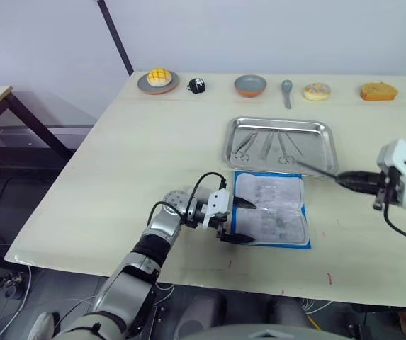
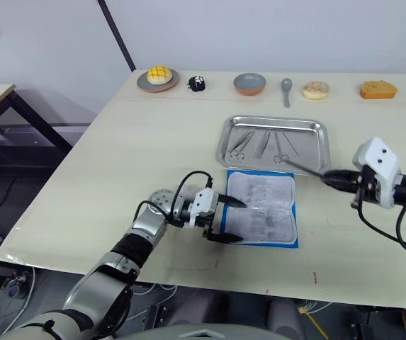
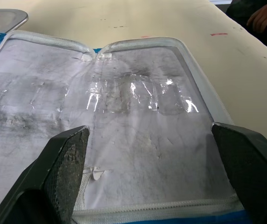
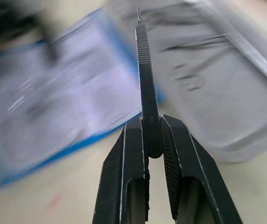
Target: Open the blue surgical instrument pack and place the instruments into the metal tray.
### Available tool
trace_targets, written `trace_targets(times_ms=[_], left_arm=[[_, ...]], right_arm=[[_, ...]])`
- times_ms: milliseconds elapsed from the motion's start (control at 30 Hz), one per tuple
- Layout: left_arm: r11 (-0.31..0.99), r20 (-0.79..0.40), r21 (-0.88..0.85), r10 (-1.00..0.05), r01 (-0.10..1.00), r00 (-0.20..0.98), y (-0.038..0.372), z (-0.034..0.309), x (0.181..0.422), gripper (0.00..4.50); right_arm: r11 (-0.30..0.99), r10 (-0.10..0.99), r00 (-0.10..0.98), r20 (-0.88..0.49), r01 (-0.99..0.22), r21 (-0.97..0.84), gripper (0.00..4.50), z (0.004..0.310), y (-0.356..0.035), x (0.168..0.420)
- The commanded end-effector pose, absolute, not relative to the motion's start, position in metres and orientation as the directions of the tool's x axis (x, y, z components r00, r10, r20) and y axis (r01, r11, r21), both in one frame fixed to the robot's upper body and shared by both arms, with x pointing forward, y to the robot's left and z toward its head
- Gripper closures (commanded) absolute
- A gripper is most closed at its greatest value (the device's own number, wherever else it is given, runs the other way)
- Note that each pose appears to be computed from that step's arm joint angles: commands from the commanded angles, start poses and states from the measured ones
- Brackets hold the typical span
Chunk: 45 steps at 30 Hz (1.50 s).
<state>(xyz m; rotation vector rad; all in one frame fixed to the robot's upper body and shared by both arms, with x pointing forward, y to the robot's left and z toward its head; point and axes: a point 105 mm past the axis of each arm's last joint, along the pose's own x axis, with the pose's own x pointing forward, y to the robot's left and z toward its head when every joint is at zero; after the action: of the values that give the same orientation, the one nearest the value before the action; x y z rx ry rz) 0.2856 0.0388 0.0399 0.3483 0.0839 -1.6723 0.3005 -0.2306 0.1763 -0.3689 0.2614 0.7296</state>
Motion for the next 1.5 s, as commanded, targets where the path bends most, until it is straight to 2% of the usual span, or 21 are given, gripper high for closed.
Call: trace_targets(times_ms=[33, 200, 367, 700, 833, 867, 933, 967, 1000, 1133, 1167, 1367, 1500], left_arm=[[-0.103, -0.424, -0.123, -0.894, 0.987, -0.147, 0.056, -0.031, 0.254, 0.0], [-0.094, -0.417, -0.124, -0.898, 0.988, -0.138, 0.054, -0.03, 0.255, 0.0], [-0.087, -0.414, -0.124, -0.901, 0.988, -0.132, 0.052, -0.031, 0.254, 0.0], [-0.074, -0.413, -0.117, -0.903, 0.99, -0.116, 0.053, -0.031, 0.254, 0.0], [-0.069, -0.413, -0.115, -0.904, 0.991, -0.111, 0.053, -0.031, 0.255, 0.0], [-0.068, -0.412, -0.115, -0.904, 0.991, -0.11, 0.053, -0.031, 0.255, 0.0], [-0.067, -0.412, -0.114, -0.905, 0.991, -0.109, 0.054, -0.031, 0.255, 0.0], [-0.065, -0.413, -0.113, -0.905, 0.991, -0.107, 0.054, -0.03, 0.255, 0.0], [-0.064, -0.412, -0.112, -0.905, 0.992, -0.105, 0.054, -0.03, 0.256, 0.0], [-0.06, -0.385, -0.089, -0.919, 0.994, -0.09, 0.055, -0.022, 0.259, 0.0], [-0.058, -0.37, -0.08, -0.925, 0.995, -0.084, 0.054, -0.018, 0.261, 0.0], [-0.069, -0.257, 0.012, -0.964, 0.998, -0.064, 0.05, 0.018, 0.269, 0.0], [-0.063, -0.184, 0.067, -0.982, 0.996, -0.05, 0.048, 0.047, 0.273, 0.0]], right_arm=[[0.827, 0.463, 0.83, -0.311, -0.531, -0.187, 4.43, 0.175, -0.237, 0.325], [0.912, 0.346, 0.893, -0.288, -0.392, -0.12, 4.43, 0.163, -0.237, 0.359], [0.945, 0.272, 0.898, -0.347, -0.318, -0.082, 4.43, 0.143, -0.236, 0.384], [0.974, 0.181, 0.906, -0.383, -0.218, -0.056, 4.43, 0.133, -0.228, 0.416], [0.976, 0.176, 0.905, -0.388, -0.212, -0.052, 4.43, 0.131, -0.227, 0.422], [0.976, 0.174, 0.904, -0.39, -0.21, -0.051, 3.53, 0.131, -0.227, 0.423], [0.976, 0.176, 0.905, -0.387, -0.211, -0.049, 2.74, 0.131, -0.227, 0.425], [0.975, 0.187, 0.908, -0.375, -0.219, -0.042, 2.74, 0.134, -0.225, 0.425], [0.973, 0.2, 0.91, -0.364, -0.229, -0.038, 2.16, 0.136, -0.223, 0.425], [0.958, 0.259, 0.925, -0.278, -0.283, -0.051, 0.76, 0.155, -0.216, 0.422], [0.952, 0.278, 0.928, -0.249, -0.301, -0.058, 0.03, 0.161, -0.214, 0.421], [0.91, 0.398, 0.912, -0.096, -0.406, -0.09, 0.03, 0.187, -0.203, 0.4], [0.895, 0.436, 0.899, -0.027, -0.437, -0.095, 0.03, 0.192, -0.202, 0.386]])
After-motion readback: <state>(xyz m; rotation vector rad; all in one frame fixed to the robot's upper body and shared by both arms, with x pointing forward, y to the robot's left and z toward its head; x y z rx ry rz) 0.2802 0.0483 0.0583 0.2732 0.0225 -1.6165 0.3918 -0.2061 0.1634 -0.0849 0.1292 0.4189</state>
